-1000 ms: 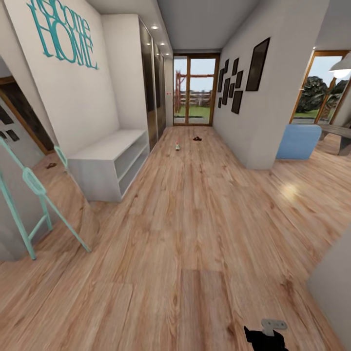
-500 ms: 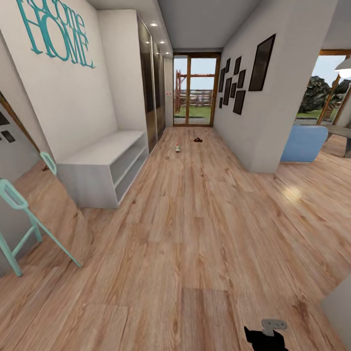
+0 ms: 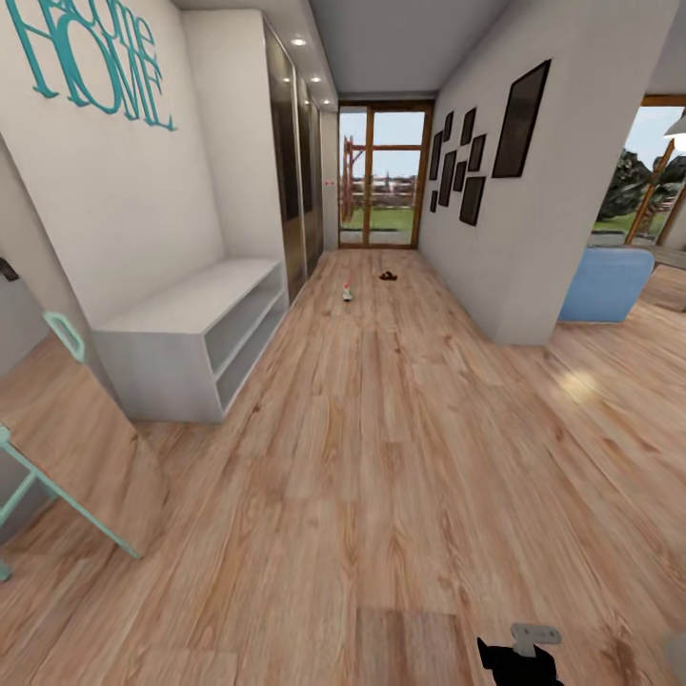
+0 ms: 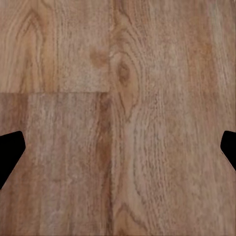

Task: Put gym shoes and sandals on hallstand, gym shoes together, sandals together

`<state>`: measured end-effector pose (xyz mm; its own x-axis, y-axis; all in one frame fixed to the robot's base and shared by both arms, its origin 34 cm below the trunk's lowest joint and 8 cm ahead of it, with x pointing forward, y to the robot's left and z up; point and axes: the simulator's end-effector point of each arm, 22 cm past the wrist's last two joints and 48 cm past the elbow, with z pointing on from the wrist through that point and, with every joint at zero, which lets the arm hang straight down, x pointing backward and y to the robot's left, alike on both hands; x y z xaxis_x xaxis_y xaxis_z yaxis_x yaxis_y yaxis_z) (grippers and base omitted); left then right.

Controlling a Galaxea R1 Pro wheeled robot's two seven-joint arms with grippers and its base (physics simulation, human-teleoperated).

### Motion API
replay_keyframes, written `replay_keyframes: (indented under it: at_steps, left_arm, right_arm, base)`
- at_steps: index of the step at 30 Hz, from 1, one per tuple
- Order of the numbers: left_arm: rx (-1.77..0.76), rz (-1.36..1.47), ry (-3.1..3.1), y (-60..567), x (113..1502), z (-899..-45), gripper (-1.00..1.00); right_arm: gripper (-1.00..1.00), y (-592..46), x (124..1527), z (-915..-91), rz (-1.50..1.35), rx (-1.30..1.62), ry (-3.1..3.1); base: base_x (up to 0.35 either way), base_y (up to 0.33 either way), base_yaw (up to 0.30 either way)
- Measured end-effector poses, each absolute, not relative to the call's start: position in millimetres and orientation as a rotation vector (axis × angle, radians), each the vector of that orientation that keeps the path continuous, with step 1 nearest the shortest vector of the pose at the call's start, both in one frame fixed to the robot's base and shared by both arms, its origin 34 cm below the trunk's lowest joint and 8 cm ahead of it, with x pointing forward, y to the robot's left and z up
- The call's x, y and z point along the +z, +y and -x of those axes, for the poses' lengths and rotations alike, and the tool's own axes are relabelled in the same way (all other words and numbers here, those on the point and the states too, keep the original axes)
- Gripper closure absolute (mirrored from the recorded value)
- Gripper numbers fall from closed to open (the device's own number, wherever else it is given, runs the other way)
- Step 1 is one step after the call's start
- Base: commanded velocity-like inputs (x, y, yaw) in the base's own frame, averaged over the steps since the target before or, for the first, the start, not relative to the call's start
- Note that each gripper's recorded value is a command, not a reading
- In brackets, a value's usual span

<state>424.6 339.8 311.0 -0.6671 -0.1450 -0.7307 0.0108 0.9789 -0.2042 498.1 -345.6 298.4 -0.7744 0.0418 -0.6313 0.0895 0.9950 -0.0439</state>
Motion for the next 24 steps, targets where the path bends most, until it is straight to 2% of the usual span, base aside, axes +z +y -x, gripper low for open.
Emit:
replay_keyframes:
  at_steps: [24]
  left_arm:
    - [-0.241, 0.093, 2.290, 339.8, 310.9, -424.5, -1.00]
  right_arm:
    - [-1.00, -345.6, 298.5, -498.1, -0.091, -0.093, 2.457]
  base:
    - [0.335, -0.079, 0.000]
